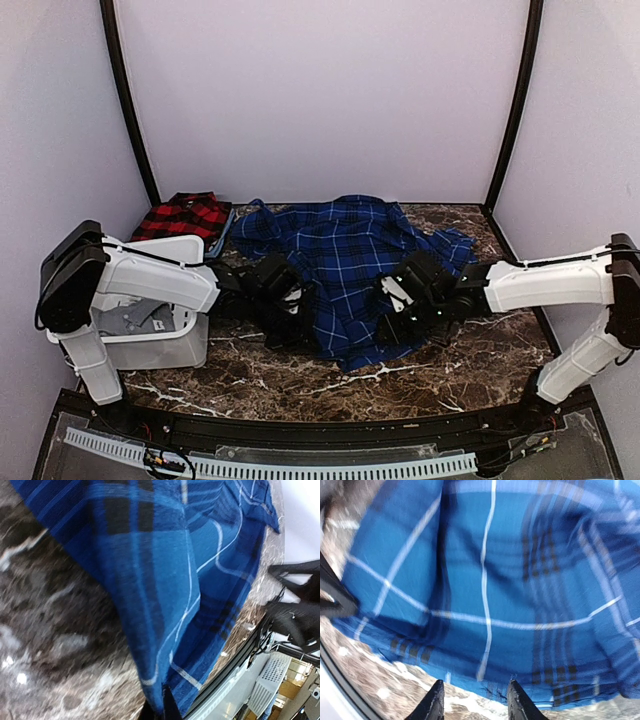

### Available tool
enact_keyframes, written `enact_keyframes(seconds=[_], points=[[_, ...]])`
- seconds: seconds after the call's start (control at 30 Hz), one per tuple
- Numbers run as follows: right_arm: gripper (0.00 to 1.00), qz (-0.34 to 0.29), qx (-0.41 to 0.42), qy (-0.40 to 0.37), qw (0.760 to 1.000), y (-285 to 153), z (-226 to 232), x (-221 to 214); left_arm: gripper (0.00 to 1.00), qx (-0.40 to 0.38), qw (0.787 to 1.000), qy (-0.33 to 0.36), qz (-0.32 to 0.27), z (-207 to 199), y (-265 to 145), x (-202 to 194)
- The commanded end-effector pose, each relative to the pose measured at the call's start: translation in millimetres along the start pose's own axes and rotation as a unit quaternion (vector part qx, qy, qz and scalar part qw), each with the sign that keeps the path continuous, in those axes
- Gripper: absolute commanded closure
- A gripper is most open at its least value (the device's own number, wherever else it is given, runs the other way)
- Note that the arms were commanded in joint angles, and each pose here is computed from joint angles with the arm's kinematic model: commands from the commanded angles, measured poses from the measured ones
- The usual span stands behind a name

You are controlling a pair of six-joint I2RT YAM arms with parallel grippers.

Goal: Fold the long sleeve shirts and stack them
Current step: Flatten out the crumpled shirt at the center of the board.

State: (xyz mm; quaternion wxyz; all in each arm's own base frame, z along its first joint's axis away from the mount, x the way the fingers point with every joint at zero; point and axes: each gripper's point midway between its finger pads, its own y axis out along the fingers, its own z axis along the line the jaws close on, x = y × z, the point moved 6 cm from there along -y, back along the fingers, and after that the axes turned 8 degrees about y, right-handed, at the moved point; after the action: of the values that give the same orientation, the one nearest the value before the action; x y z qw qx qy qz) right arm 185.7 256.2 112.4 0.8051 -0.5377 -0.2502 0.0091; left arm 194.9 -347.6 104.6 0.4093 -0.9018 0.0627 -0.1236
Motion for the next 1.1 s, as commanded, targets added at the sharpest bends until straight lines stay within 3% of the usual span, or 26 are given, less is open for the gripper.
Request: enact_keyframes(seconds=[0.0,0.37,0.77,0.97,1.07], points=[[0.59,-0.063,-0.037,0.033,0.997,-29,-9,29,1.0,0.05,0.998,0.006,0.033,16,-27,-27],[0.54,-0.046,-0.1,0.007,0.994,-8,-28,26,1.0,0.108,0.992,-0.001,0.066,48,-54,-68],[0.41,-0.029,-0.146,-0.053,0.987,2,-2,13,1.0,0.112,0.991,0.005,0.066,47,-58,-69],[0.41,-0.022,-0.162,-0.072,0.984,6,5,1,1.0,0.116,0.991,0.01,0.069,46,-60,-69],[0.46,-0.016,-0.181,-0.072,0.981,10,1,-3,1.0,0.114,0.991,0.01,0.07,45,-60,-68]])
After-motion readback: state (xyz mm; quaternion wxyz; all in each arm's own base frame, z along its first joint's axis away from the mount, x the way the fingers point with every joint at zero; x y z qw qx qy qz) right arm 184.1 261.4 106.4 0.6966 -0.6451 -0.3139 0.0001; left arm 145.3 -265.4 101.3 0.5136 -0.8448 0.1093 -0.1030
